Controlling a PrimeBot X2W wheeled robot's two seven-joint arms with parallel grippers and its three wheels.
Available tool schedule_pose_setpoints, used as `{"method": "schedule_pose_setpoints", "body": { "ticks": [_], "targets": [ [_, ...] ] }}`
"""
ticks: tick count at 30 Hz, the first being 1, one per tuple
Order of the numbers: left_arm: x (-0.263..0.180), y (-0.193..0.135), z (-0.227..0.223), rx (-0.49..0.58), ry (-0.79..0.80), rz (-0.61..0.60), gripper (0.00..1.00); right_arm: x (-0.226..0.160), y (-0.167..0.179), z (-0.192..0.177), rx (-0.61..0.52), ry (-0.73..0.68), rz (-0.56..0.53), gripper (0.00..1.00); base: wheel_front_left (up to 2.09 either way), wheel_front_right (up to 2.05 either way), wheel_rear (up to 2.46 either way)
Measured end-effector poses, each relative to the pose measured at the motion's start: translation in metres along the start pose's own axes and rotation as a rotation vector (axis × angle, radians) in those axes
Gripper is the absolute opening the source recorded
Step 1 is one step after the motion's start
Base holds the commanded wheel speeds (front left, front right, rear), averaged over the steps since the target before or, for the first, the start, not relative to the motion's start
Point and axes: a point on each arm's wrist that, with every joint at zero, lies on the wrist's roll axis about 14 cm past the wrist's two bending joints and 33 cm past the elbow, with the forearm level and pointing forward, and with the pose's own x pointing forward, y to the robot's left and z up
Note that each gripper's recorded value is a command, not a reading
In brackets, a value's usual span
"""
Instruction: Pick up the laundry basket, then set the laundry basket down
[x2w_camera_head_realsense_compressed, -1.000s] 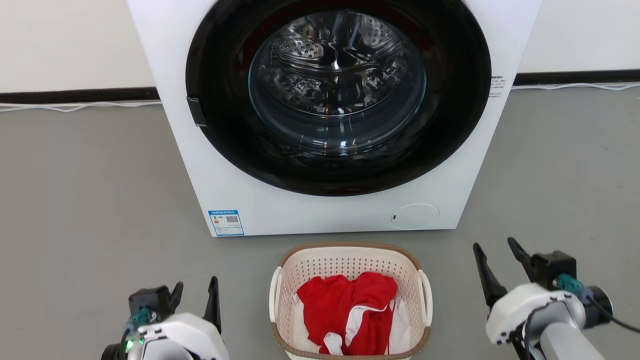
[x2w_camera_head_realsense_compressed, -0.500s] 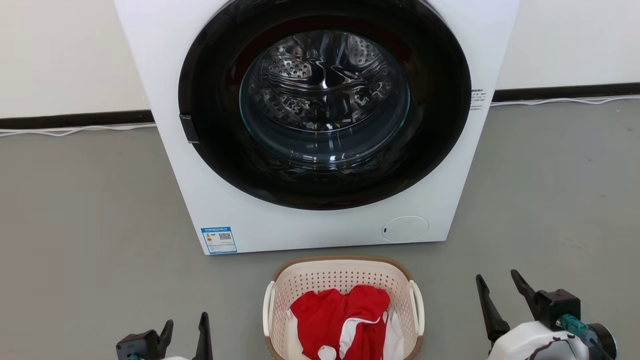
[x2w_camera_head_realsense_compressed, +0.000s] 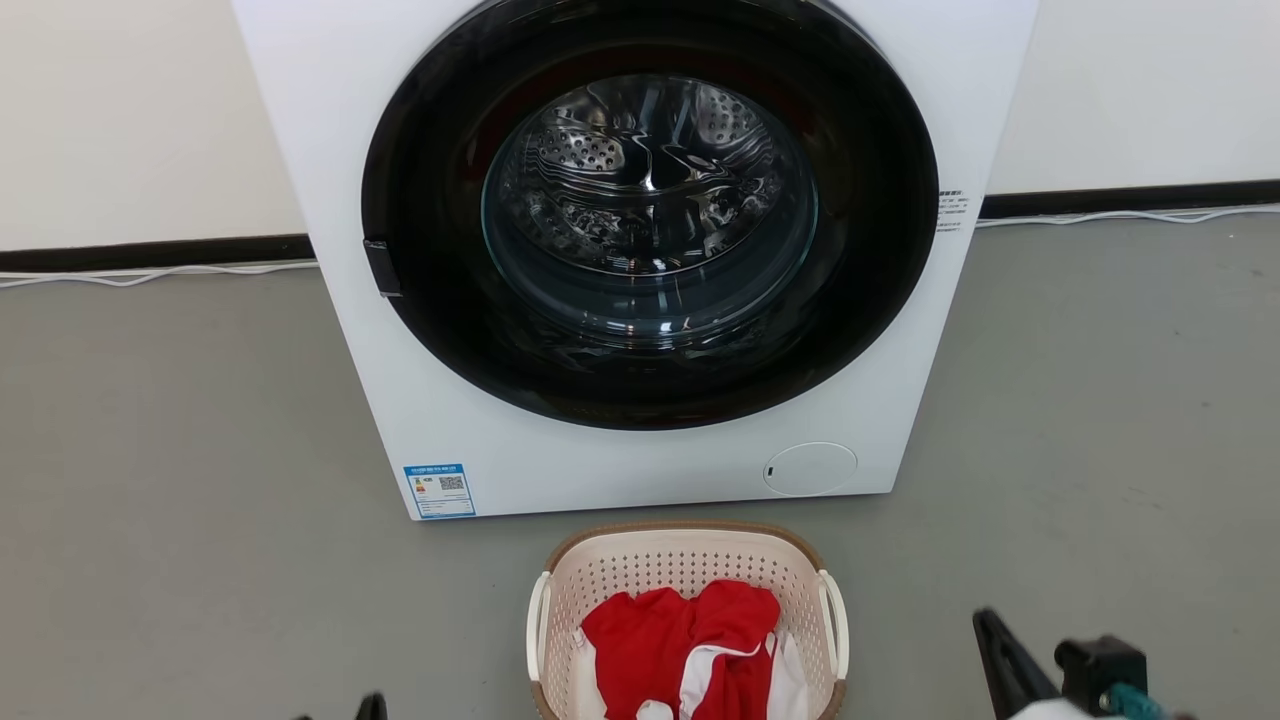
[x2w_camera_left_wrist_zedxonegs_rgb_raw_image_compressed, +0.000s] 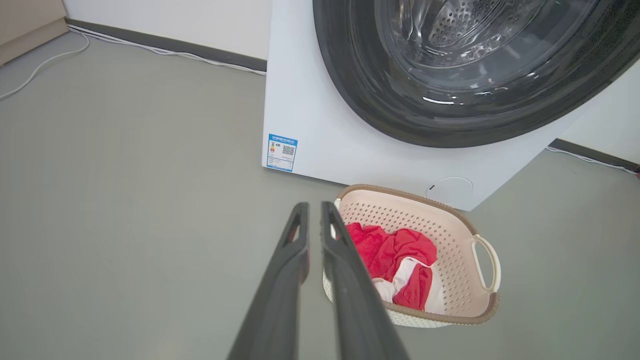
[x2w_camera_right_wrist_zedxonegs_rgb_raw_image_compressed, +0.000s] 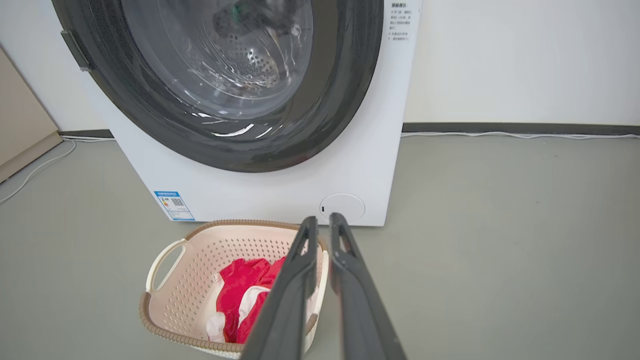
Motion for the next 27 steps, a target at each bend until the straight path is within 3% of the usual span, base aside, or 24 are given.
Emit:
{"method": "schedule_pose_setpoints", "body": {
  "ticks": [3, 27],
  "targets": [
    [-0.005, 0.003, -0.013, -0.023, 0.043, 0.016, 0.0, -0.007, 0.0, -0.016, 0.03, 0.049, -0.009, 0.0, 0.0, 0.0, 0.0],
    [0.001, 0.005, -0.011, -0.27, 0.087, 0.035, 0.0, -0.001, -0.009, -0.004, 0.321, 0.018, -0.067, 0.0, 0.0, 0.0, 0.0]
  ]
}}
